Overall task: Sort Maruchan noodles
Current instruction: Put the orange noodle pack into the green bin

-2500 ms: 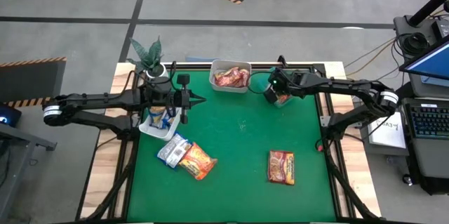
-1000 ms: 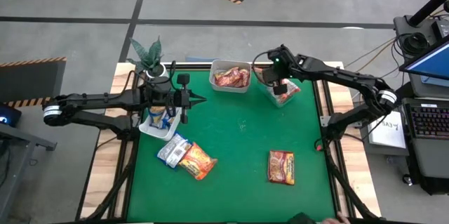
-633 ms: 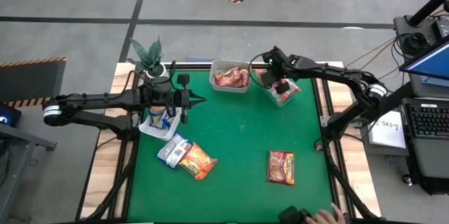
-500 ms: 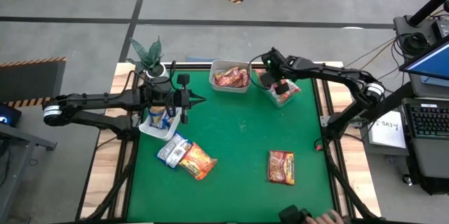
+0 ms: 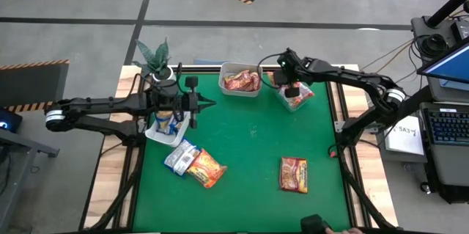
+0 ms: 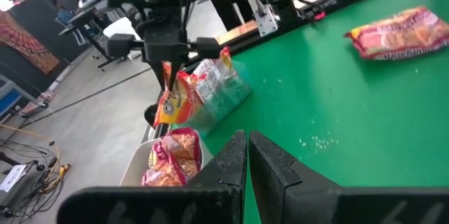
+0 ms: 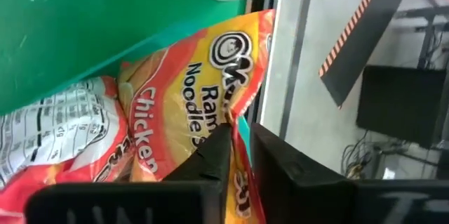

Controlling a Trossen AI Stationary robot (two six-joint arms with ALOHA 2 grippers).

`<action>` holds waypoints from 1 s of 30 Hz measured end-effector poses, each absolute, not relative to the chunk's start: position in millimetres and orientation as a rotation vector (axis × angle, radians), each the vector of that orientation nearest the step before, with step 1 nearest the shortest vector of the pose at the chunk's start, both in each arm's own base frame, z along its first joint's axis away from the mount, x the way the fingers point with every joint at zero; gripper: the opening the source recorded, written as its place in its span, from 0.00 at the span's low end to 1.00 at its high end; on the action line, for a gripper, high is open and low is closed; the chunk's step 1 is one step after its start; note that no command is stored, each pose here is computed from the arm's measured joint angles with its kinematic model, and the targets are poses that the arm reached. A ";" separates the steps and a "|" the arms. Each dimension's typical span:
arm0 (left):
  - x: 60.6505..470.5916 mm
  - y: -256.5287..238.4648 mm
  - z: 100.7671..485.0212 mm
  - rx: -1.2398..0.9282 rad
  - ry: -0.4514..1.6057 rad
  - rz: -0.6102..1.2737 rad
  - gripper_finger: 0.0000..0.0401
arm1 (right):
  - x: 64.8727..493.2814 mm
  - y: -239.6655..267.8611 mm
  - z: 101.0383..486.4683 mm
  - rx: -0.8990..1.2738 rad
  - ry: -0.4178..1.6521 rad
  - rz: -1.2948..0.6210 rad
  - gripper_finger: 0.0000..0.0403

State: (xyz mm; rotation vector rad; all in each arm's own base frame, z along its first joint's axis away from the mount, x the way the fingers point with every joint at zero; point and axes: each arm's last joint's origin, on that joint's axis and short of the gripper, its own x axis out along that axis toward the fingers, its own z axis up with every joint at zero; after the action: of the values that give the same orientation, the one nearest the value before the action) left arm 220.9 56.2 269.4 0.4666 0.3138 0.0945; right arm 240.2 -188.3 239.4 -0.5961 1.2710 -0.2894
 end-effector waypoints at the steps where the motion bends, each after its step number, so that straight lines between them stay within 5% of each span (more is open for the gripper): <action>1: 221.4 56.2 270.0 0.460 0.305 0.097 0.00 | 239.8 -188.1 240.0 -0.582 1.269 -0.299 0.13; 12: 240.1 61.2 265.5 0.346 0.224 0.130 0.00 | 246.0 -164.3 293.2 -0.329 1.162 -0.463 0.23; 17: 257.1 65.3 260.9 0.327 0.137 0.135 0.00 | 237.1 -133.6 310.6 -0.139 0.964 -0.337 0.20; 30: 338.6 93.9 276.3 0.295 0.124 0.042 0.17 | 199.0 -68.5 269.5 -0.253 0.461 -0.271 0.13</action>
State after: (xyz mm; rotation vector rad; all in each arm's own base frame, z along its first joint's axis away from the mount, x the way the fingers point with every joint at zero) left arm 338.6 93.9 276.3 0.2947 0.1237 0.0415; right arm 199.0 -68.5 269.5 -0.2526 0.4607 -0.2711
